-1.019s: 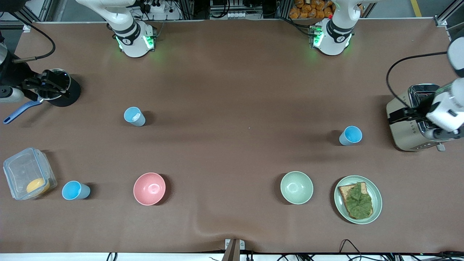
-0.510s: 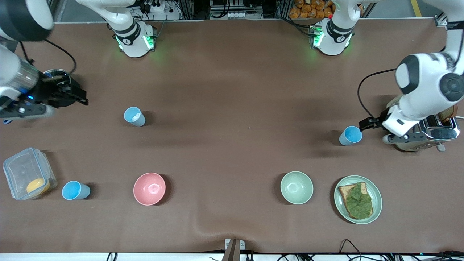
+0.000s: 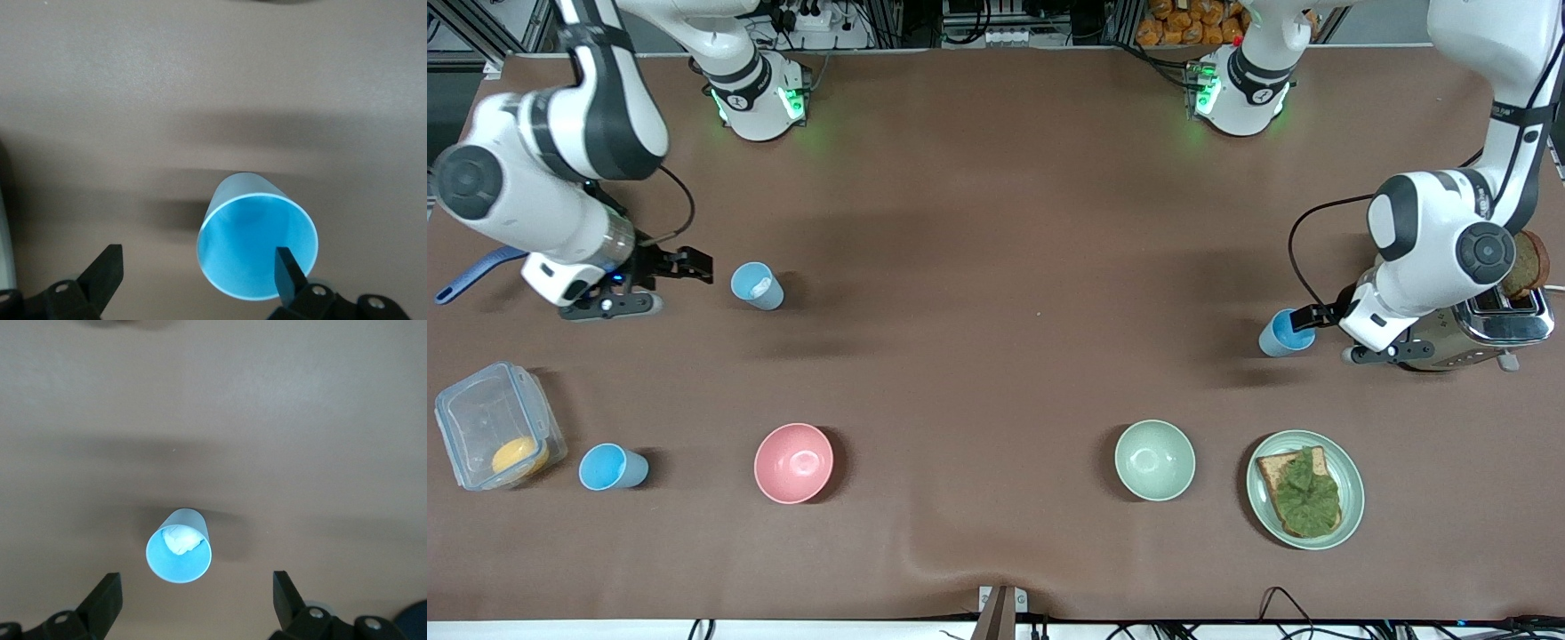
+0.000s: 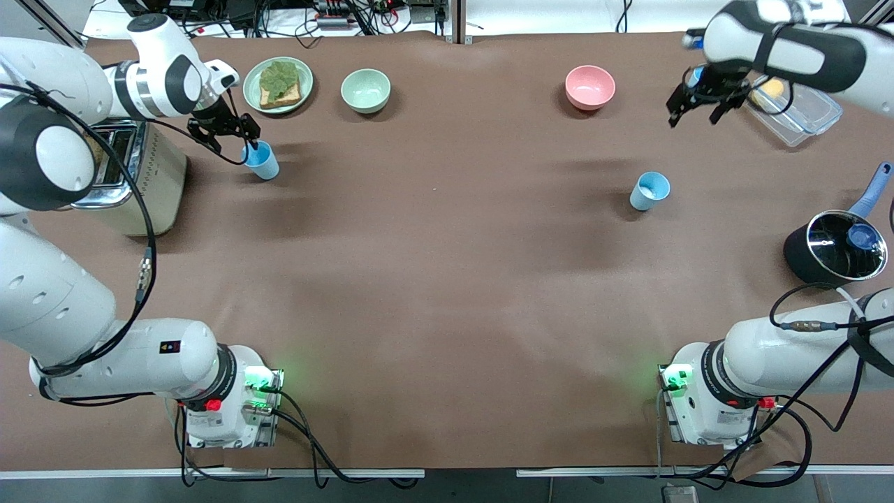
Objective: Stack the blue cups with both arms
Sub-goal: 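Grasp the blue cup with the right gripper while the left gripper grasps another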
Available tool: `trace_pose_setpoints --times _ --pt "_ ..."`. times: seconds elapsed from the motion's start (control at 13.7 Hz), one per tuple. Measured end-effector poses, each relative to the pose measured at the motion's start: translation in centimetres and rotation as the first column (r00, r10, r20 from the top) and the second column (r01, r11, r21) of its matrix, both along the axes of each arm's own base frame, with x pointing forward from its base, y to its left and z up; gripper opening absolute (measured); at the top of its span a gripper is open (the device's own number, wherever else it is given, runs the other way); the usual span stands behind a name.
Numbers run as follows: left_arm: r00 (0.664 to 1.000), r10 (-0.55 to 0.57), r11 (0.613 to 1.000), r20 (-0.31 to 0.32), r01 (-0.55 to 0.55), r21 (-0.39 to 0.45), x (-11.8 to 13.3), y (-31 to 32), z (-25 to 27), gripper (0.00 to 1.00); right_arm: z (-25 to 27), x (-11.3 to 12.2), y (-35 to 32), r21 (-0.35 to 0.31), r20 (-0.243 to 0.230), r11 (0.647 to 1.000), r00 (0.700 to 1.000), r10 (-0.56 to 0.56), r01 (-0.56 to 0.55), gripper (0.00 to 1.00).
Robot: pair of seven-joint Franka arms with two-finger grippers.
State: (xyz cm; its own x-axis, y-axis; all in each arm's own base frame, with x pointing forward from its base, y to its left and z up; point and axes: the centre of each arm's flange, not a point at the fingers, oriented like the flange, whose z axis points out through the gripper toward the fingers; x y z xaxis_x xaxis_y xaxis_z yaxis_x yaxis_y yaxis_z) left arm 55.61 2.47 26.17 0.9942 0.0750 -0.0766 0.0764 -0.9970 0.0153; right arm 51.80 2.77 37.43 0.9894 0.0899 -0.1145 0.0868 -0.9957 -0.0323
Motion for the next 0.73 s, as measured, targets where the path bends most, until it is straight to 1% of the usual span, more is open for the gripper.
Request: trace_pose_setpoints --times 0.15,0.36,0.44,0.51,0.58,0.66,0.73 --pt "1.000 0.001 1.000 -0.002 -0.001 0.000 0.1 0.0 -0.8 1.00 -3.7 -1.2 -0.1 0.000 0.014 1.000 1.000 -0.003 0.003 1.00" --pt "1.000 0.010 1.000 -0.015 -0.010 -0.001 0.0 0.6 -1.8 1.00 -7.7 -2.3 -0.2 0.000 -0.005 1.000 1.000 -0.005 0.005 1.00" --pt "1.000 0.010 1.000 -0.020 -0.010 -0.001 -0.1 0.7 -2.1 0.94 -8.7 -2.6 -0.2 0.000 -0.014 1.000 1.000 -0.005 0.005 1.00" --pt "1.000 0.010 1.000 -0.025 -0.010 -0.002 -0.1 0.6 -2.3 0.93 -9.4 -2.7 -0.2 0.000 -0.016 1.000 1.000 -0.006 0.006 1.00" --pt "1.000 0.008 1.000 -0.029 -0.008 -0.002 -0.1 0.6 -2.6 0.85 -10.1 -3.0 -0.2 0.000 -0.016 1.000 1.000 -0.006 0.006 1.00" --pt "0.999 0.008 1.000 -0.032 -0.008 -0.003 -0.1 0.5 -2.8 0.72 -10.6 -3.3 -0.2 0.000 -0.017 1.000 1.000 -0.006 0.006 1.00" --pt "0.999 0.009 1.000 -0.034 -0.009 -0.003 -0.1 0.5 -2.9 0.63 -11.0 -3.5 -0.2 0.000 -0.019 1.000 1.000 -0.006 0.006 1.00"
